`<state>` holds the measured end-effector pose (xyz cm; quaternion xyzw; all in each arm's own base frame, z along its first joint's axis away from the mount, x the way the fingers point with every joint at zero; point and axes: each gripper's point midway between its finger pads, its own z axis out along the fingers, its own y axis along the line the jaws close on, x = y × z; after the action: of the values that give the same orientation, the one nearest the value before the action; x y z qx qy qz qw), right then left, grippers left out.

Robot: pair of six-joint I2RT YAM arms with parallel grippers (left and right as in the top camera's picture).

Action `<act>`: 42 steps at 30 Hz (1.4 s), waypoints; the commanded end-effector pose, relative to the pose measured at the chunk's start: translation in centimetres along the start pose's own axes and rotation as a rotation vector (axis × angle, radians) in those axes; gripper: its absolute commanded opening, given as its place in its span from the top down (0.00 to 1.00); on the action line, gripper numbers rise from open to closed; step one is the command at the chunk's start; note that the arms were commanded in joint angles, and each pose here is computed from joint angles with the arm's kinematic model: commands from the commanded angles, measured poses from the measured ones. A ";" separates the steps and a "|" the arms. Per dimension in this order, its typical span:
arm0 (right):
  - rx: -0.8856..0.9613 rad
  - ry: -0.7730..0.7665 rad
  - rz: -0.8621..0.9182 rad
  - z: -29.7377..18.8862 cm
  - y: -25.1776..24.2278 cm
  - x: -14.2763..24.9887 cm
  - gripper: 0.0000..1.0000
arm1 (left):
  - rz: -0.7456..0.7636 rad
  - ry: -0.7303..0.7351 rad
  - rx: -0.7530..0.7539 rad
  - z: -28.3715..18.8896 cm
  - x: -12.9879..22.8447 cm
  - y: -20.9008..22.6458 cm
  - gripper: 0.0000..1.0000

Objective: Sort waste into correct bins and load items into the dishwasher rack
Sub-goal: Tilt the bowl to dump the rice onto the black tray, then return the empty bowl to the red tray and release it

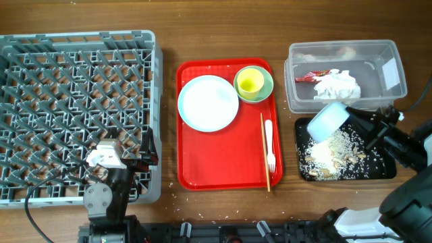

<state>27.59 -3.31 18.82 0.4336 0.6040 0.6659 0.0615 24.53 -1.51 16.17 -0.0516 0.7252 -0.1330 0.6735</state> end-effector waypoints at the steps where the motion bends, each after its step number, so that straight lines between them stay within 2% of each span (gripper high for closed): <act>1: -0.080 -0.024 -0.160 -0.3 1.6 -1.1 0.96 | -0.005 -0.001 -0.012 0.0 0.1 0.3 0.00; 2: 0.003 -0.033 -0.052 -0.4 0.2 -1.4 0.96 | -0.005 -0.001 -0.012 0.0 0.1 0.3 0.00; 5: -0.014 -0.015 -0.120 -0.2 0.6 -0.4 0.96 | -0.005 -0.001 -0.012 0.0 0.1 0.3 0.00; 7: 0.002 0.012 -0.059 -0.1 0.5 1.7 0.96 | -0.005 -0.001 -0.012 0.0 0.1 0.3 0.00; 9: -0.180 -0.042 -0.255 -0.7 3.8 1.2 0.96 | -0.005 -0.001 -0.012 0.0 0.1 0.3 0.00; 11: -0.149 -0.033 -0.167 -0.7 3.2 0.6 0.96 | -0.005 -0.001 -0.012 0.0 0.1 0.3 0.00; 13: -0.130 -0.037 -0.245 -0.7 2.9 -0.3 0.96 | -0.005 -0.001 -0.012 0.0 0.1 0.3 0.00; 15: -0.015 -0.020 -0.102 -0.4 1.0 0.3 0.96 | -0.005 -0.001 -0.012 0.0 0.1 0.3 0.00; 17: -0.064 -0.013 -0.192 -0.1 2.2 0.6 0.96 | -0.005 -0.001 -0.012 0.0 0.1 0.3 0.00; 18: -0.028 -0.006 -0.130 0.0 1.6 1.3 0.96 | -0.005 -0.001 -0.012 0.0 0.1 0.3 0.00; 20: -0.101 -0.014 -0.264 -0.2 3.2 2.0 0.96 | -0.005 -0.001 -0.012 0.0 0.1 0.3 0.00; 22: -0.023 -0.001 -0.189 0.1 2.2 2.9 0.96 | -0.005 -0.001 -0.012 0.0 0.1 0.3 0.00; 24: -0.100 -0.015 -0.351 -0.1 4.0 2.1 0.96 | -0.005 -0.001 -0.012 0.0 0.1 0.3 0.00; 26: 0.039 -0.028 -0.149 0.2 1.8 1.5 0.96 | -0.005 -0.001 -0.012 0.0 0.1 0.3 0.00; 31: 0.081 0.038 -0.312 2.1 2.9 5.3 0.96 | -0.005 -0.001 -0.012 0.0 0.1 0.3 0.00; 33: 0.204 -0.051 -0.360 2.2 2.7 4.7 0.96 | -0.005 -0.001 -0.012 0.0 0.1 0.3 0.00; 34: 0.322 -0.168 -0.368 2.0 2.1 4.0 0.96 | -0.005 -0.001 -0.012 0.0 0.1 0.3 0.00; 37: 0.464 -0.361 -0.523 2.7 2.6 5.8 0.96 | -0.005 -0.001 -0.012 0.0 0.1 0.3 0.00; 42: 0.571 -0.432 -0.740 6.7 1.7 10.0 0.95 | -0.005 -0.001 -0.012 0.0 0.1 0.3 0.00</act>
<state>25.72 7.62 25.50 0.2586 0.8440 0.3894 0.2630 24.53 -1.49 16.18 -0.0517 0.7251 -0.1326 0.6738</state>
